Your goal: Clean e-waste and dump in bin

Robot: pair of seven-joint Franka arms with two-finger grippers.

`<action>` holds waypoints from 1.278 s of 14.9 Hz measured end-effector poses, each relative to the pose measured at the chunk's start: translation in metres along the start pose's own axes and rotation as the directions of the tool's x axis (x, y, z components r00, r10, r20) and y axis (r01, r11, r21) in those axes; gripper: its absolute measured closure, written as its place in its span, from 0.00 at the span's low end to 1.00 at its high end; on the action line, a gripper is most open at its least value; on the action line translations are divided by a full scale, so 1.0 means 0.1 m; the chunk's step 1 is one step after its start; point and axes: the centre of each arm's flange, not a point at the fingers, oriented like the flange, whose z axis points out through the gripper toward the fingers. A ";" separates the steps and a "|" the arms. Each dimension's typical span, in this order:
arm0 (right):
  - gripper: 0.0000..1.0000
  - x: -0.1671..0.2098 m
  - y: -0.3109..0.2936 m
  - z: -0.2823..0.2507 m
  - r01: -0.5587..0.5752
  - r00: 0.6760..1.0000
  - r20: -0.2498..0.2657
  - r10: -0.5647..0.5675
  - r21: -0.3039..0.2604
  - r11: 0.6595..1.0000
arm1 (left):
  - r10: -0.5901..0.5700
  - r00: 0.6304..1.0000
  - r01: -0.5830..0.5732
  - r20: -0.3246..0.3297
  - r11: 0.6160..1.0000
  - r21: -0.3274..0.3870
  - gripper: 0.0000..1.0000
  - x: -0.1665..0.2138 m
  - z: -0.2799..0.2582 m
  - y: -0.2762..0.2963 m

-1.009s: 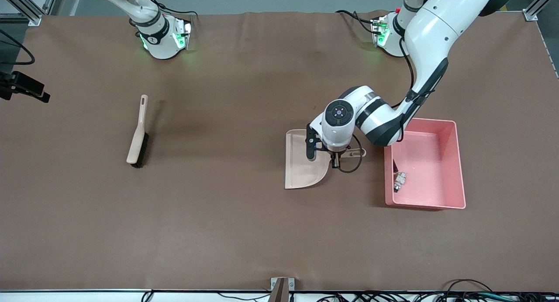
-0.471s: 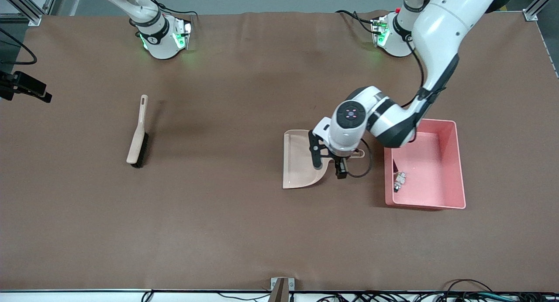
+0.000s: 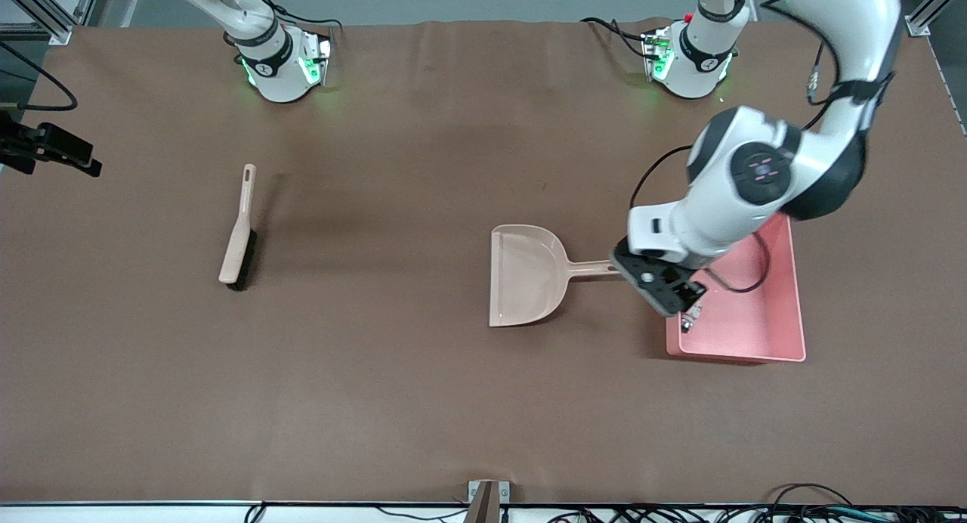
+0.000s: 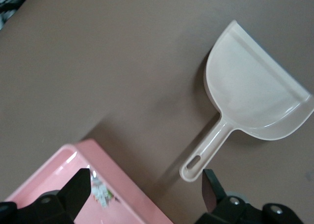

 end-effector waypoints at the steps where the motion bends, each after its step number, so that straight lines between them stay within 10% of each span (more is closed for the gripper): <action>1: 0.00 0.00 -0.05 0.00 0.007 1.000 -0.001 -0.007 -0.001 1.000 | -0.075 0.997 0.075 0.004 0.997 0.005 0.00 -0.10 -0.20 -0.09; 7: 0.00 0.00 -0.09 -0.01 0.015 1.000 -0.003 -0.015 -0.001 1.000 | -0.395 0.918 0.392 0.037 0.917 0.077 0.00 -0.71 -1.27 -0.33; 19: 0.00 0.01 -0.14 0.00 0.024 1.000 -0.004 -0.024 -0.002 1.000 | -0.600 0.797 0.588 0.073 0.798 0.131 0.00 -1.62 -2.04 -0.36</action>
